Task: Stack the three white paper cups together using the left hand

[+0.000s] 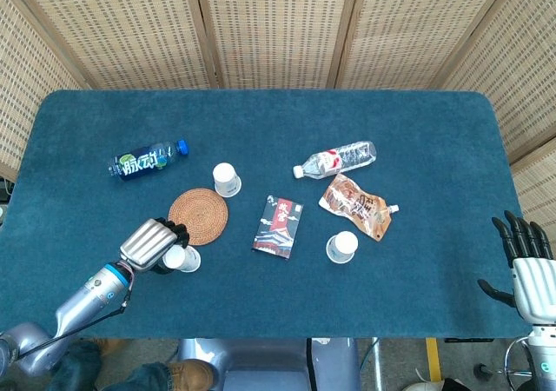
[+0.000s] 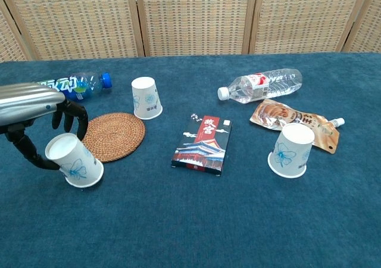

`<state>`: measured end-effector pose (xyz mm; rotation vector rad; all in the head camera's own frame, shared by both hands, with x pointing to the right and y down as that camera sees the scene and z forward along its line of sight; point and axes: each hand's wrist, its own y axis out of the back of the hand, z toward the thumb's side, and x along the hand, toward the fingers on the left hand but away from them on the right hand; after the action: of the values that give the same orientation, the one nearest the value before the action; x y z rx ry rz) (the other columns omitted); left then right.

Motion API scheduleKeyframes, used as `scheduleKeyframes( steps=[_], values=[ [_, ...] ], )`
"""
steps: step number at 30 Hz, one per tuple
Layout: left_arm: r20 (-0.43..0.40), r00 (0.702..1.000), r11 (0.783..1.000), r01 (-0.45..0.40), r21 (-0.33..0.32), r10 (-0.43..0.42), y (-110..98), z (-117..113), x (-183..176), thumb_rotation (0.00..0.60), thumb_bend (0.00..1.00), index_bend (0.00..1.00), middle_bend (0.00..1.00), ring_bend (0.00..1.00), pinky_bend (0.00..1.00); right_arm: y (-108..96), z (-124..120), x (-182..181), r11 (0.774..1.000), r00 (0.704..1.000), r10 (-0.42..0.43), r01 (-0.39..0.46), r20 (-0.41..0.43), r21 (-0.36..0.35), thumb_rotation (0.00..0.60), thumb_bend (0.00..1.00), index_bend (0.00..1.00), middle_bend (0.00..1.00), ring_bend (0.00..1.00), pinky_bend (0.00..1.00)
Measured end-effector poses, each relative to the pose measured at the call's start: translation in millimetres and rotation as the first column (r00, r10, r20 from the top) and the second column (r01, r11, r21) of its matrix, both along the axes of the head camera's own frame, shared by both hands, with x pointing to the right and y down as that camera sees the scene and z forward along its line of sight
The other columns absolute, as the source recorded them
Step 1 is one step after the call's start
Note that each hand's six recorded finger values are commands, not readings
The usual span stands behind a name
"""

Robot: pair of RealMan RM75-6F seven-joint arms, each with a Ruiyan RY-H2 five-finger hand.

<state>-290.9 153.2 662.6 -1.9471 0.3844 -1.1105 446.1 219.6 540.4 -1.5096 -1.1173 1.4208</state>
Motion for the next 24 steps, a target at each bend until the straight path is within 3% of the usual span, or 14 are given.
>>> scheduleKeyframes(
  steps=[6, 13, 18, 24],
  values=[
    [-0.065, 0.996, 0.997, 0.064, 0.03, -0.062, -36.4, -27.0, 10.8, 0.6, 0.12, 0.57, 0.41, 0.43, 0.45, -2.3, 1.2, 0.6, 1.0, 1.0, 0.006, -0.006, -0.001, -0.002, 0.6, 0.0, 0.0, 0.0, 0.0, 0.0],
    [-0.121, 0.976, 0.982, 0.187, 0.036, -0.181, -104.0, -54.7, 31.3, 0.6, 0.12, 0.57, 0.41, 0.43, 0.45, -7.5, 1.8, 2.5, 1.0, 1.0, 0.022, -0.022, -0.003, 0.001, 0.6, 0.0, 0.0, 0.0, 0.0, 0.0],
    [-0.09, 0.97, 0.973, 0.23, 0.032, -0.227, -144.8, -58.4, 46.8, 0.6, 0.12, 0.56, 0.41, 0.43, 0.44, -11.0, 1.3, 7.3, 0.999, 0.999, 0.045, -0.045, -0.008, 0.006, 0.6, 0.0, 0.0, 0.0, 0.0, 0.0],
    [-0.012, 0.962, 0.961, 0.272, 0.039, -0.272, -191.0, -43.4, 61.6, 0.6, 0.12, 0.56, 0.41, 0.43, 0.44, -15.6, 0.2, 17.1, 0.997, 0.997, 0.082, -0.082, -0.016, 0.012, 0.6, 0.0, 0.0, 0.0, 0.0, 0.0]
  ],
)
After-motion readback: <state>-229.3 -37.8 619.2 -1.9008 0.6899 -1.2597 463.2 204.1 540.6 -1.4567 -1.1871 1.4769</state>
